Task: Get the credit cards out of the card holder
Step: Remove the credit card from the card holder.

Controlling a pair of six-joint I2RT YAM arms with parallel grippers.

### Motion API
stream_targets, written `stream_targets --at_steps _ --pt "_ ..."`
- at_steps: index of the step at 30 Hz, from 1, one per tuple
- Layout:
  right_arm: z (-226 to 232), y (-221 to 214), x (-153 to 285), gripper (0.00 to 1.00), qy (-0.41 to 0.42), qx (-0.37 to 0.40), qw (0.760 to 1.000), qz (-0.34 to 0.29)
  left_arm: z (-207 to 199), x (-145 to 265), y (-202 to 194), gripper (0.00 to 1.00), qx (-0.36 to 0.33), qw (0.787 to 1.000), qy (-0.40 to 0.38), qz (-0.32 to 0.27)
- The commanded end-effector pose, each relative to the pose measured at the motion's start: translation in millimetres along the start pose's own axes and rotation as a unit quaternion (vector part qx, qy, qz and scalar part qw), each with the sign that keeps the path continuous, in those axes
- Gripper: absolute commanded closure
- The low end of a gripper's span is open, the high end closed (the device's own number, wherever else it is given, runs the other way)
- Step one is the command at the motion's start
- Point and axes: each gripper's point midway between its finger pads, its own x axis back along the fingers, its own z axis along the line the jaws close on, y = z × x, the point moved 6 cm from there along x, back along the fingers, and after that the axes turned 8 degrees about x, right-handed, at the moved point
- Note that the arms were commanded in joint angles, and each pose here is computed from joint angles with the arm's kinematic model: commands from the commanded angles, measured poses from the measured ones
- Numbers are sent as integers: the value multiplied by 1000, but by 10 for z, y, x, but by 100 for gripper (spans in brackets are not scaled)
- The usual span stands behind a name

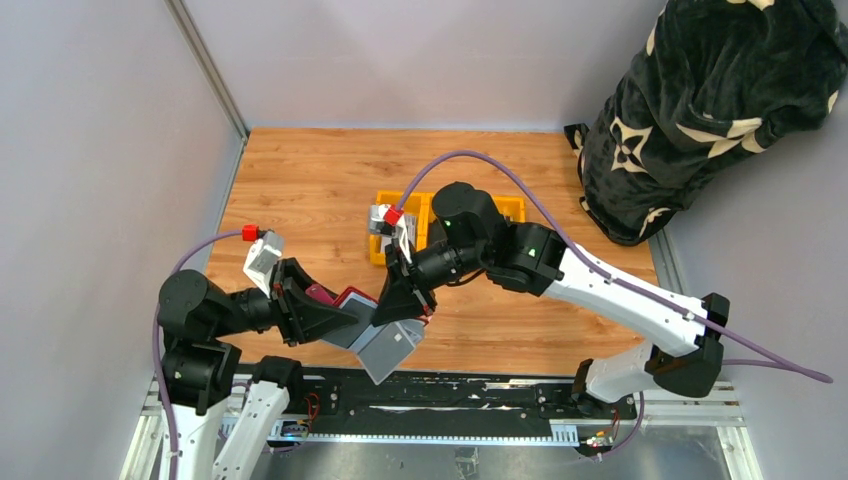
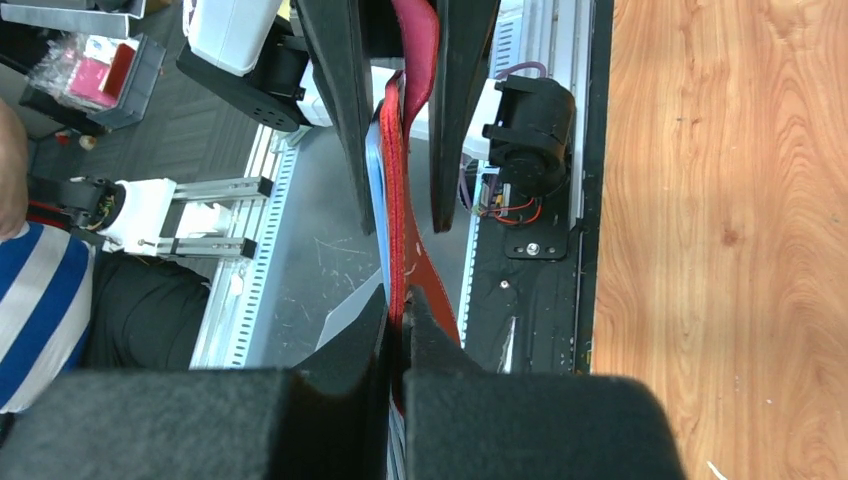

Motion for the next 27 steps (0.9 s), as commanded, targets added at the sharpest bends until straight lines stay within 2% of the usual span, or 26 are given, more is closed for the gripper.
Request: stream_targets --at_steps 1,4,9,11,13,14,18,20,22,25,27 --pt "45 132 79 100 13 30 999 10 -48 43 -148 67 3 999 -23 26" --pt "39 156 113 100 8 37 999 16 -79 60 -177 68 -5 999 -27 30" --pt "73 199 149 100 17 54 998 16 -98 61 -166 92 0 999 -30 34" --pt "79 200 152 94 20 59 998 16 -111 58 -138 97 1 999 -29 32" --pt "88 203 152 93 26 63 998 15 -115 53 -118 100 6 999 -27 31" --pt "88 204 152 90 28 65 997 15 -111 48 -105 100 11 999 -26 32" --pt "8 255 239 62 -17 68 998 4 -97 30 -39 100 15 1000 -14 21" --pt "-96 360 387 54 -86 61 994 -22 -70 8 41 100 17 1000 4 -6" --pt "-228 497 587 48 -179 42 980 -78 -7 -12 132 100 26 998 36 -48" --pt "-183 605 820 42 -239 32 955 -174 99 -26 239 100 35 992 75 -99" --pt "-74 610 914 37 -235 11 943 -234 178 -32 288 100 46 987 96 -124"
